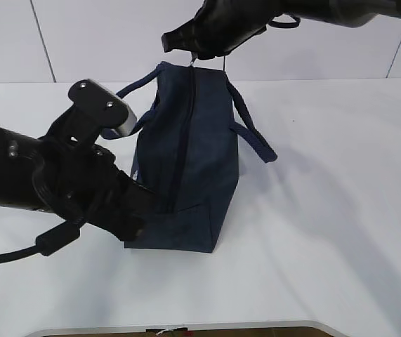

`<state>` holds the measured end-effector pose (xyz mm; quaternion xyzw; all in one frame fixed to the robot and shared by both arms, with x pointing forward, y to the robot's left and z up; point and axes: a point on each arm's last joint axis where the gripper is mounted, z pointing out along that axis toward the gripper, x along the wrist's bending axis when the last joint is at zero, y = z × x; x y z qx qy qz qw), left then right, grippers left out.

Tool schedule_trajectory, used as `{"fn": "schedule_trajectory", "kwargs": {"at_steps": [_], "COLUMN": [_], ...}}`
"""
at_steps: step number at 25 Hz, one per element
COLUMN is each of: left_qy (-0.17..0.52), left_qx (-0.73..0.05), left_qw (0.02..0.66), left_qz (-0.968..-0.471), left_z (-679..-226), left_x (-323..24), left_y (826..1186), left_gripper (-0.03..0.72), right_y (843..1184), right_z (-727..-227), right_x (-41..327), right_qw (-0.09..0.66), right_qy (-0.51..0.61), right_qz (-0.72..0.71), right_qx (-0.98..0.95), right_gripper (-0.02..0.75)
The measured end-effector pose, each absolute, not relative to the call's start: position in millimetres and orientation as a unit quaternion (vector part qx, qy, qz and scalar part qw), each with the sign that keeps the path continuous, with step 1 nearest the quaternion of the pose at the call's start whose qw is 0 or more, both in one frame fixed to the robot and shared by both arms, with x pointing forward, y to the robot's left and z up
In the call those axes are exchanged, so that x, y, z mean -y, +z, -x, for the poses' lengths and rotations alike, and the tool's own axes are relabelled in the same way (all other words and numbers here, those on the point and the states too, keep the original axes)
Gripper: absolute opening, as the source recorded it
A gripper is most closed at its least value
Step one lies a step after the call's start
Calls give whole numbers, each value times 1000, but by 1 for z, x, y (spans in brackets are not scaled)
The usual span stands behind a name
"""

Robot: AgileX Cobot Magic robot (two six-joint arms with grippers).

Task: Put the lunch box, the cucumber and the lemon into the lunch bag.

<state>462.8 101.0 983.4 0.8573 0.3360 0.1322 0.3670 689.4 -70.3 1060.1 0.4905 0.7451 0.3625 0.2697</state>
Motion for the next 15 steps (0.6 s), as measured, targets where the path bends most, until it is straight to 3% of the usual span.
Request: {"fn": "schedule_trajectory", "kwargs": {"at_steps": [10,15], "left_qy": [132,131], "left_qx": [-351,-353], "left_qw": [352,352], "left_qz": [-858,-857], "left_z": [-464,-464], "left_x": [-114,-114], "left_y": [976,976], "left_gripper": [-6,-6], "right_y": [1060,1042], "right_z": [-689,-701], "right_x": [68,71], "right_qw": [257,251], "right_qy": [372,370], "right_qz": [-499,-511], "right_qx": [-739,-734], "right_gripper": [5,5]}}
